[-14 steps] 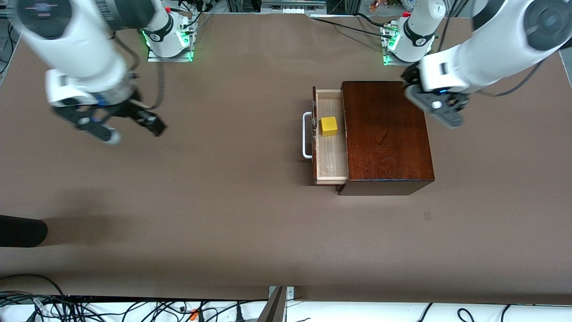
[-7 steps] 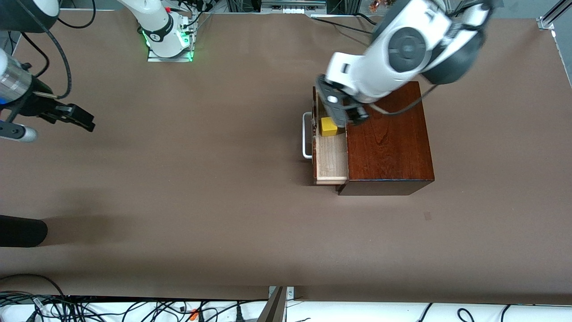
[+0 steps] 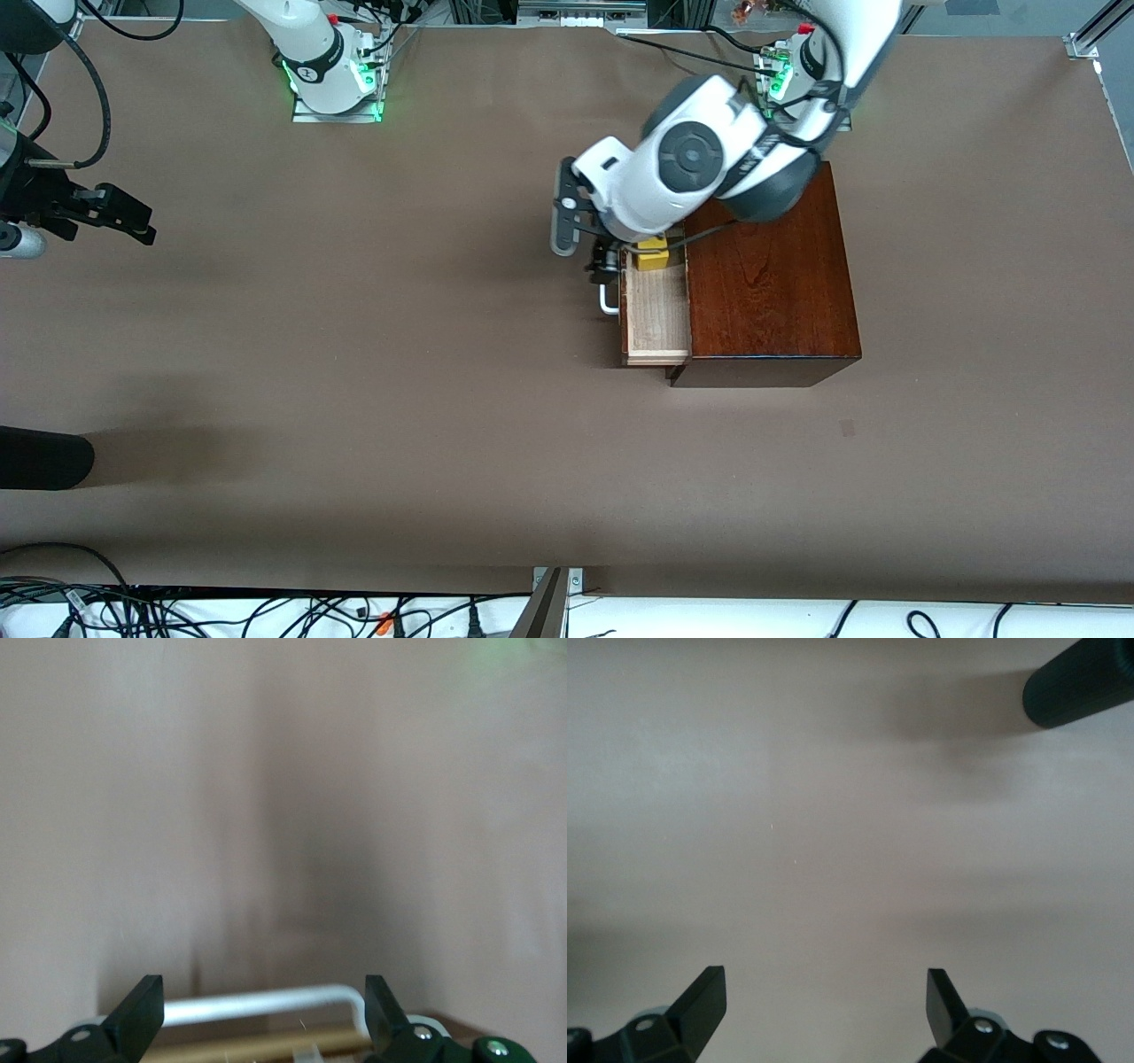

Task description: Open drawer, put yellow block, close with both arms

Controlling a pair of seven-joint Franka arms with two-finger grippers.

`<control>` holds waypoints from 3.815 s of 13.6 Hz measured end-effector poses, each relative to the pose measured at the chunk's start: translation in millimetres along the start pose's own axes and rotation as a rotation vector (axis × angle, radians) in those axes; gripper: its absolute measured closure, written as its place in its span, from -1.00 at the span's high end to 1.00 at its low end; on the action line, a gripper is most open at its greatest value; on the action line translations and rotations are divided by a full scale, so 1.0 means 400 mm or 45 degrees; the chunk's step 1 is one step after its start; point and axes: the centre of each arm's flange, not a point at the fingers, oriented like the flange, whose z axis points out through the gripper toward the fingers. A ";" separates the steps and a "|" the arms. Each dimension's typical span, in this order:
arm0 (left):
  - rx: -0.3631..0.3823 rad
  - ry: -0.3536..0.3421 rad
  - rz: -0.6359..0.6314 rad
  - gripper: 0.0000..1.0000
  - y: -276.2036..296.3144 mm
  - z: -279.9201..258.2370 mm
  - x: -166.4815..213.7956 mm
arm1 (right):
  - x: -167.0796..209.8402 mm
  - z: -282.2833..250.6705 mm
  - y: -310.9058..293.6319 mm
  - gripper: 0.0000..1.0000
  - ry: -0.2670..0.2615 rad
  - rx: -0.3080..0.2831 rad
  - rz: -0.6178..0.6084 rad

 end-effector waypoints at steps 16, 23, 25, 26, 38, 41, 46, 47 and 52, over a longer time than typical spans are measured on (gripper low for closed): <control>0.035 -0.452 0.039 1.00 -0.005 0.201 -0.086 | -0.011 0.006 -0.014 1.00 -0.047 0.000 -0.013; 0.019 -0.493 -0.076 1.00 -0.053 0.142 -0.176 | -0.014 -0.015 -0.022 1.00 -0.037 0.053 -0.009; 0.014 -0.502 -0.079 1.00 -0.054 0.141 -0.180 | -0.016 -0.013 -0.023 1.00 -0.046 0.059 -0.009; 0.010 -0.507 -0.081 1.00 -0.053 0.142 -0.182 | -0.017 -0.013 -0.024 1.00 -0.048 0.061 -0.009; -0.009 -0.545 -0.095 1.00 -0.053 0.137 -0.197 | -0.017 -0.013 -0.024 1.00 -0.049 0.063 -0.009; -0.011 -0.548 -0.095 1.00 -0.053 0.134 -0.196 | -0.017 -0.013 -0.025 1.00 -0.049 0.063 -0.009; 0.010 -0.547 -0.181 1.00 -0.046 0.113 -0.179 | -0.017 -0.013 -0.026 1.00 -0.049 0.063 -0.010; 0.022 -0.537 -0.240 1.00 -0.035 0.098 -0.161 | -0.017 -0.013 -0.026 1.00 -0.048 0.063 -0.010; 0.122 -0.431 -0.628 1.00 0.069 0.008 -0.010 | -0.017 -0.013 -0.026 1.00 -0.048 0.063 -0.010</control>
